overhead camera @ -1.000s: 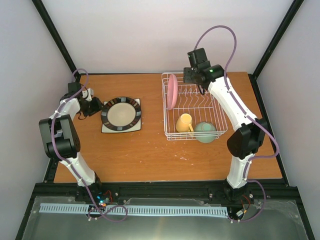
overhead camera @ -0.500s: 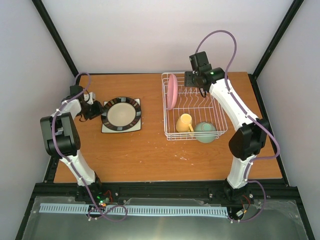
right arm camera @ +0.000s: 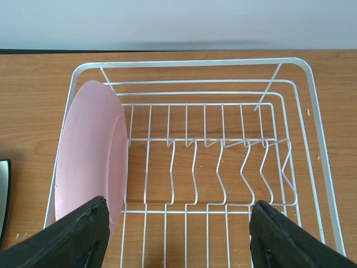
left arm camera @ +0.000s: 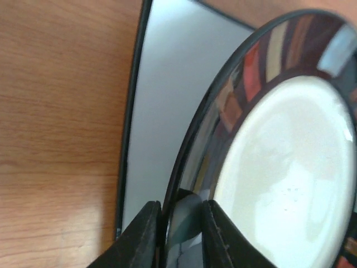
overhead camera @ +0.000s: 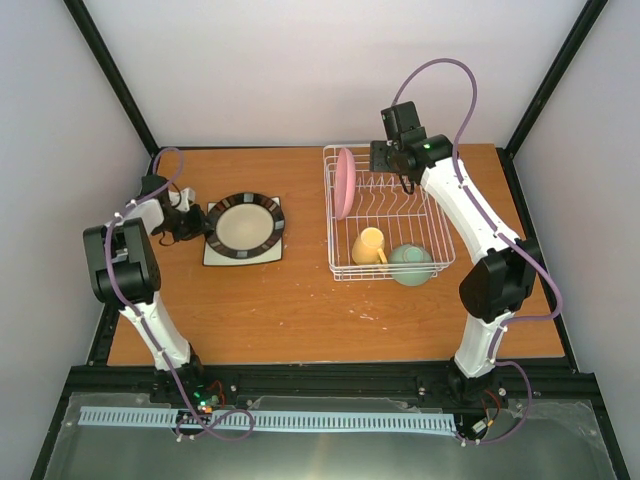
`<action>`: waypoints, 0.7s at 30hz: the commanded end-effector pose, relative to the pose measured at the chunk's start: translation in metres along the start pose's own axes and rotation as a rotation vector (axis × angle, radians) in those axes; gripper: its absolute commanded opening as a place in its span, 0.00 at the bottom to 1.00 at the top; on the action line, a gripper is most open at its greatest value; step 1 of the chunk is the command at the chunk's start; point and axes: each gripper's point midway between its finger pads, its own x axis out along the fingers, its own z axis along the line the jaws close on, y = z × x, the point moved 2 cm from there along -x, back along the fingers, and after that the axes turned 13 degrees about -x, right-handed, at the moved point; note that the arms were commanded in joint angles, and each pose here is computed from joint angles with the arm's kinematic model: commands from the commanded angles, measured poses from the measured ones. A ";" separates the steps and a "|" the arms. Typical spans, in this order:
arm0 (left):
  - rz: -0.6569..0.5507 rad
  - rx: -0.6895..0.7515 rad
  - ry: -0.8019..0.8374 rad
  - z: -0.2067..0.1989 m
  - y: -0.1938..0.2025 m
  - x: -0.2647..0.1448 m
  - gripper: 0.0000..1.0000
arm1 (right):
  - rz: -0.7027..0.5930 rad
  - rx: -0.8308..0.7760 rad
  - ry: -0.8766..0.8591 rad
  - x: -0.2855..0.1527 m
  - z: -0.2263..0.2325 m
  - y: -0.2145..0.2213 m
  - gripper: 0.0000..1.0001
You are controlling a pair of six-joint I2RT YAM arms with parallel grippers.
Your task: Load the mixed dishes into the dish rack
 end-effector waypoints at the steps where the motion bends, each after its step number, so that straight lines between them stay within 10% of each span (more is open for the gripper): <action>1: -0.012 0.024 0.001 0.001 -0.010 0.002 0.13 | -0.035 0.006 -0.001 -0.011 -0.004 -0.007 0.68; 5: -0.015 0.035 0.003 -0.003 -0.014 -0.002 0.01 | -0.025 0.004 -0.008 -0.008 -0.003 -0.004 0.68; 21: -0.079 0.087 0.044 -0.035 -0.033 -0.043 0.01 | -0.087 -0.104 -0.289 -0.012 0.042 -0.018 0.66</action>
